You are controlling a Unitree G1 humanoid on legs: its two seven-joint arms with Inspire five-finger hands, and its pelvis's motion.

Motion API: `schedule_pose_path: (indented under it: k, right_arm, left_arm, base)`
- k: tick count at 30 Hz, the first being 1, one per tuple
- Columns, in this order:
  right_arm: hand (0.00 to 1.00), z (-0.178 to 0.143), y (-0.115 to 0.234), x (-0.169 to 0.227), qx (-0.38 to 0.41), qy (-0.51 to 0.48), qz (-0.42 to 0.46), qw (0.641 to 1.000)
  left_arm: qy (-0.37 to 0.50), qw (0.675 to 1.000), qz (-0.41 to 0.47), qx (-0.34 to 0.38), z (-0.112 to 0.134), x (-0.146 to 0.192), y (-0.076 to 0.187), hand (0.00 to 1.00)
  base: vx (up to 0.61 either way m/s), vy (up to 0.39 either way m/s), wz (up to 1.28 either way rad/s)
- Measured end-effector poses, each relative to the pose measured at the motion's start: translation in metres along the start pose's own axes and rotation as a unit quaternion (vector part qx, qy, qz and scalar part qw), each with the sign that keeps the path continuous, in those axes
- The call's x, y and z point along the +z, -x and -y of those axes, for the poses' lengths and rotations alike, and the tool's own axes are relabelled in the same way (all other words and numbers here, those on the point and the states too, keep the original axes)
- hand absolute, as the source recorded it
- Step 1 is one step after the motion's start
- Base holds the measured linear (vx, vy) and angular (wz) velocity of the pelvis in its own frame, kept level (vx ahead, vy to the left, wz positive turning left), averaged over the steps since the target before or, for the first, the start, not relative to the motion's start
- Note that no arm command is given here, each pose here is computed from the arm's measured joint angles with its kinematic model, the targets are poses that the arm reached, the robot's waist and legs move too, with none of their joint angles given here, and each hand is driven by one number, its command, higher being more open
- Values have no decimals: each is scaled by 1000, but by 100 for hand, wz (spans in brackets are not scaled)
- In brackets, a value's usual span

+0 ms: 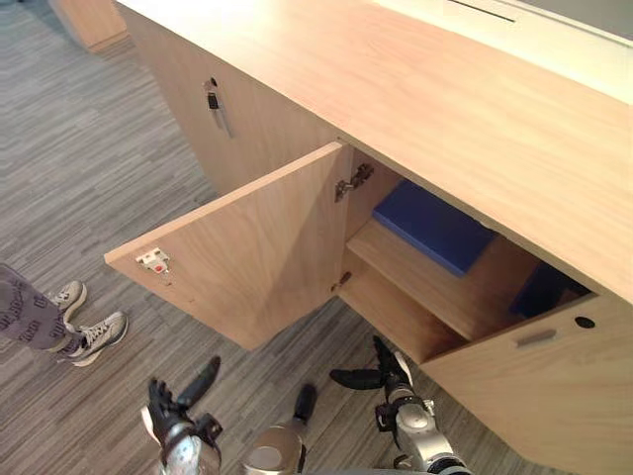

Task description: Walk over to the cabinet, pick up the folder, carry it to the office cabinet, place the folder inside the office cabinet, then close the office cabinet door

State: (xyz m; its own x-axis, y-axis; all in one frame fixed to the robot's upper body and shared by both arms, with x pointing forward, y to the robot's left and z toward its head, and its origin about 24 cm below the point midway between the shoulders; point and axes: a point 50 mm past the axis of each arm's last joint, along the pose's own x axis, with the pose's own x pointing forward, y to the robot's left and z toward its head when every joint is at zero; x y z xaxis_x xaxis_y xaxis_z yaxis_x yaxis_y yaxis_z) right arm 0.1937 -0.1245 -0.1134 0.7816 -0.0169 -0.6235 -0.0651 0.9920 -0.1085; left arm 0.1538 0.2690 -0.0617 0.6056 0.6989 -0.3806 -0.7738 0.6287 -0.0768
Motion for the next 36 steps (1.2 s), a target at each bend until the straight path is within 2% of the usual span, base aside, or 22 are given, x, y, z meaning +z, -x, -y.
schedule_pose_path:
  k: [3,5,14,27,36]
  right_arm:
    - [100,1,0,0,-1,1,-1,1000]
    - [100,2,0,-1,-2,2,-2,1000]
    - [100,2,7,-17,-3,1,-27,1000]
    - [100,16,14,-43,-19,0,-76,997]
    - [100,26,16,-49,-31,1,-88,996]
  left_arm:
    - [-12,997,77,-21,6,34,-8,100]
    - [-11,995,95,-31,11,41,-8,100]
    - [-85,987,79,-111,41,20,11,100]
    - [-166,977,86,-107,18,19,5,100]
    - [-216,971,32,-95,-4,-5,2,100]
  base:
    - [0,0,0]
    - [-19,-2,-2]
    - [-51,-15,-9]
    - [-47,-28,-12]
    - [-53,13,-28]
